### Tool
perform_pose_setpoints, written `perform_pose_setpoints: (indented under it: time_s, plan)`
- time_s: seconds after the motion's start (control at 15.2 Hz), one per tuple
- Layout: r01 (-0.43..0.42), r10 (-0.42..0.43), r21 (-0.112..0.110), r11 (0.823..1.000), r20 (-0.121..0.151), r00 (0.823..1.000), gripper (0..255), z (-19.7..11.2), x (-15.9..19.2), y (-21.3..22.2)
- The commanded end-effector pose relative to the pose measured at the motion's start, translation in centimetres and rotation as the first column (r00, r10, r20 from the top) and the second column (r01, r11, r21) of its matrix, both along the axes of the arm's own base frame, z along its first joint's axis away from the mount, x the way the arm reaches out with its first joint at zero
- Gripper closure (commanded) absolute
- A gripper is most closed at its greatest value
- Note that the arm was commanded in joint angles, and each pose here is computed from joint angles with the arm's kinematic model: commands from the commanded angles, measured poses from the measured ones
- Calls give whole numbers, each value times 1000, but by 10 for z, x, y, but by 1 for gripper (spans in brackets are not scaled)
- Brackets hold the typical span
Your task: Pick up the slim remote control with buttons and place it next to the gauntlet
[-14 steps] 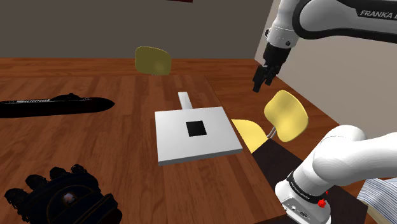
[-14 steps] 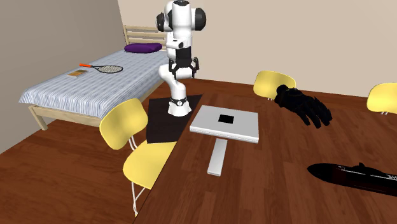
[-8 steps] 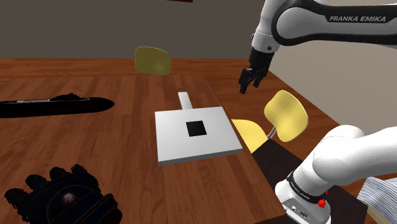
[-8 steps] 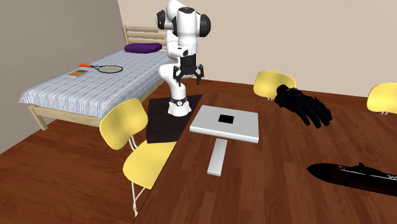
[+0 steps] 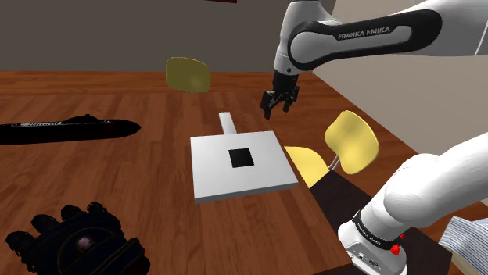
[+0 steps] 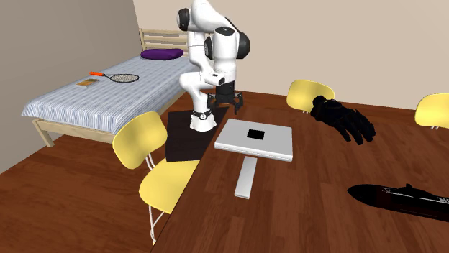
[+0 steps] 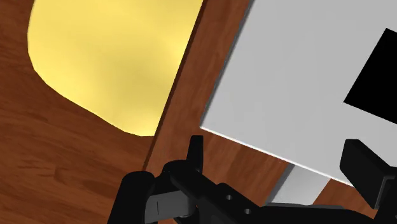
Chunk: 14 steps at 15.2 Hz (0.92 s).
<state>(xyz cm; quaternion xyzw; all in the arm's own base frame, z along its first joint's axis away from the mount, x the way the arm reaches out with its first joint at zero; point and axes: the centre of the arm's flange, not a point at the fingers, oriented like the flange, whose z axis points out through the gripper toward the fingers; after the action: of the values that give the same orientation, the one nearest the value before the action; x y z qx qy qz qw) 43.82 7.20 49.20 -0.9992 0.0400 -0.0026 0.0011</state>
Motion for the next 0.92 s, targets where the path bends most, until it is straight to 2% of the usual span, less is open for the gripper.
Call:
perform_pose_setpoints:
  time_s: [0.0, 0.86]
  plan:
    - [22, -22, 3, 1000, 0, 1000, 0, -13, 24, 6]
    - [155, -155, 14, 988, -10, 988, 0, -99, 168, 42]
